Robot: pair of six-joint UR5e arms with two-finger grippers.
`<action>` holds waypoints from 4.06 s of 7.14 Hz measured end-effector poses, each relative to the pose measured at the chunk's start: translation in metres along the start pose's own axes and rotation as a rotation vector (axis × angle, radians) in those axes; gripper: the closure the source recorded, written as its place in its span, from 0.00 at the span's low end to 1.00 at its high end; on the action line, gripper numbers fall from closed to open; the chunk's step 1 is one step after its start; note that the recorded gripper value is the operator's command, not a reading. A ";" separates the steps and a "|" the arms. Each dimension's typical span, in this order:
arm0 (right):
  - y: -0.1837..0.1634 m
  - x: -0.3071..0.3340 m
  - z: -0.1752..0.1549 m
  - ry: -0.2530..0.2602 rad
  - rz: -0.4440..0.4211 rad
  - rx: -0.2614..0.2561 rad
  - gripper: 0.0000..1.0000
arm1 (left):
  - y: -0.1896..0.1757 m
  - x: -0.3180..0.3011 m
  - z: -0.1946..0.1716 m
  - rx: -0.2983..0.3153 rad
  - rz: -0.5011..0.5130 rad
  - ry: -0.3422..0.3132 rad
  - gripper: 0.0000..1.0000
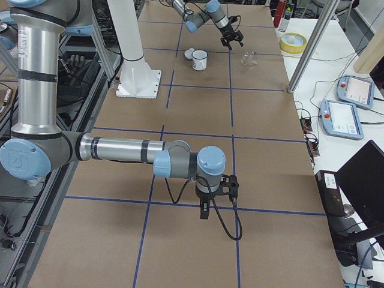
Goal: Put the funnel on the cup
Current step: 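Move the left gripper to the clear glass funnel, then grasp the glass funnel's rim with the left gripper and lift it, then carry the funnel over the open white mug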
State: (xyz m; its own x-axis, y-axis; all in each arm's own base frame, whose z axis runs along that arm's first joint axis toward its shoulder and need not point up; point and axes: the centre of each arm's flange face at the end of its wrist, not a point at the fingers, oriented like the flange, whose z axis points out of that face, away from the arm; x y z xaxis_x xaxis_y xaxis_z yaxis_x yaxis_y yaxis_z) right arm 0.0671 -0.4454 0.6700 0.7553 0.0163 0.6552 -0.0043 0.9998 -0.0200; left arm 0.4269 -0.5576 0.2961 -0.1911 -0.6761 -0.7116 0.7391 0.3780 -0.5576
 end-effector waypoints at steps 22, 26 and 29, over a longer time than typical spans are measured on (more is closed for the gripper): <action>0.000 0.000 0.000 0.000 0.000 0.000 0.00 | -0.027 0.082 -0.002 -0.057 0.065 0.165 1.00; 0.000 0.000 0.000 0.000 0.000 0.000 0.00 | 0.023 0.108 -0.153 -0.144 0.176 -0.041 1.00; 0.000 0.000 0.000 0.000 0.000 0.000 0.00 | 0.055 0.066 -0.229 -0.223 0.366 -0.312 1.00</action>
State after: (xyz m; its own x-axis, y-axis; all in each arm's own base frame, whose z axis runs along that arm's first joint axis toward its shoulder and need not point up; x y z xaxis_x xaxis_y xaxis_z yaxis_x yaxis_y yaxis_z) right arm 0.0671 -0.4454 0.6700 0.7553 0.0164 0.6552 -0.0043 0.9998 -0.0201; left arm 0.3076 -0.4368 0.1203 0.2797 -0.6180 -0.7347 0.5594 0.7268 -0.3985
